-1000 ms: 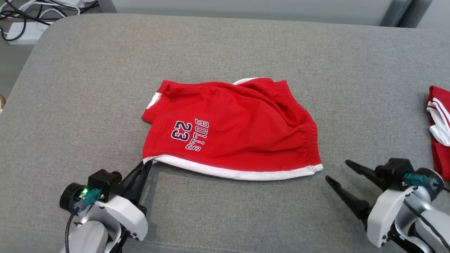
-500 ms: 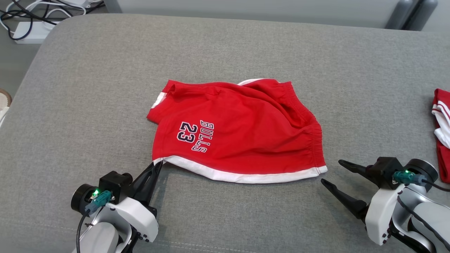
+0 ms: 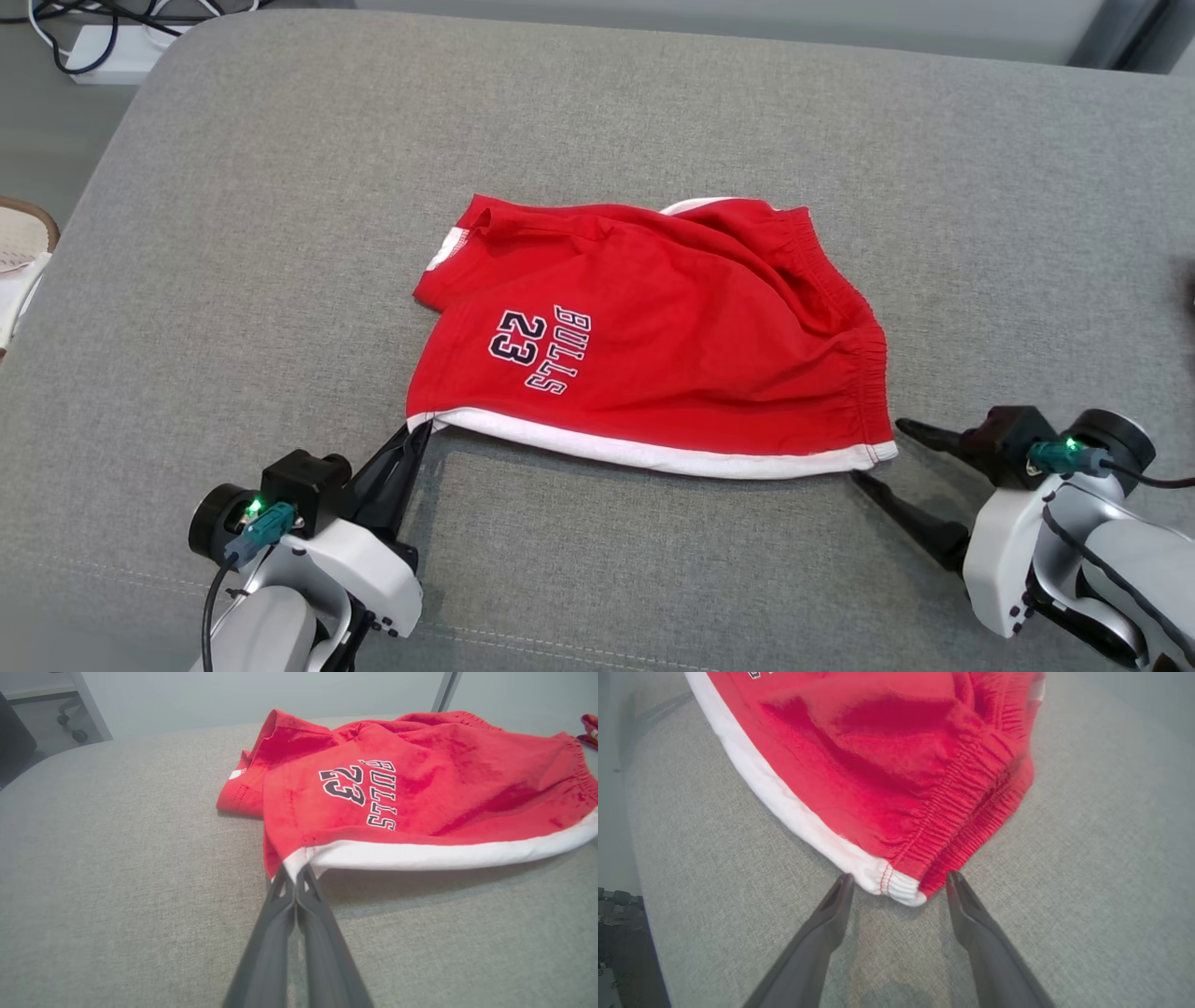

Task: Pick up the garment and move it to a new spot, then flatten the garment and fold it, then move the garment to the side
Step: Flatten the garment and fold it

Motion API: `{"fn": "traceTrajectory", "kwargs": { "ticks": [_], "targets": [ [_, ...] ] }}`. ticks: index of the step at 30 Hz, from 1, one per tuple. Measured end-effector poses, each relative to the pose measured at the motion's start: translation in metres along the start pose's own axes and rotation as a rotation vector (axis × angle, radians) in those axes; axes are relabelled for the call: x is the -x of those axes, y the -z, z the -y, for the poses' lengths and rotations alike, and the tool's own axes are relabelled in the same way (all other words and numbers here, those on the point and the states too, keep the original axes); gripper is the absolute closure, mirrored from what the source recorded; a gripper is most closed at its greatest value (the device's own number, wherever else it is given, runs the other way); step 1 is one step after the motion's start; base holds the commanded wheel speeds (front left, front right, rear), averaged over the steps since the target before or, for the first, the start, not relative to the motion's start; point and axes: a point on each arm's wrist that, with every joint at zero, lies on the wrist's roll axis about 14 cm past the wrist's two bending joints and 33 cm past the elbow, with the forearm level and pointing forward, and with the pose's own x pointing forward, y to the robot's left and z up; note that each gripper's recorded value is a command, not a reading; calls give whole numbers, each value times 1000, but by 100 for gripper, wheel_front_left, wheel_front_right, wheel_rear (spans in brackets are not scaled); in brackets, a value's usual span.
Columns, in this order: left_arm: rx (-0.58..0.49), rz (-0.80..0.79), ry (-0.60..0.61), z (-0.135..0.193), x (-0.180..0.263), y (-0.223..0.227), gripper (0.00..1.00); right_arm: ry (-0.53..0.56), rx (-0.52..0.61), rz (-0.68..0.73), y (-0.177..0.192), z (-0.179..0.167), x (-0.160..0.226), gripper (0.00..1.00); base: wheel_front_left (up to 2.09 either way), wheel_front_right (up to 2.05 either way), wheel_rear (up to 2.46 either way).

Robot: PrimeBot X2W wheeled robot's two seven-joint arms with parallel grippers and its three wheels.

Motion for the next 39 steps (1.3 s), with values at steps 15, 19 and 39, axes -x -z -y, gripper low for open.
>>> {"fn": "traceTrajectory", "kwargs": {
  "ticks": [15, 19, 39],
  "targets": [
    [2, -14, 6, 2, -2, 5, 100, -17, -26, -11, 2, 1, -5, 100, 0, 0, 0],
    [-5, -14, 21, 5, -4, 4, 100, -17, -42, 23, -7, 1, -6, 100, 0, 0, 0],
    [-129, 30, 181, -5, -28, -110, 100, -40, -264, 365, -143, -2, 30, 100, 0, 0, 0]
  ]
}}
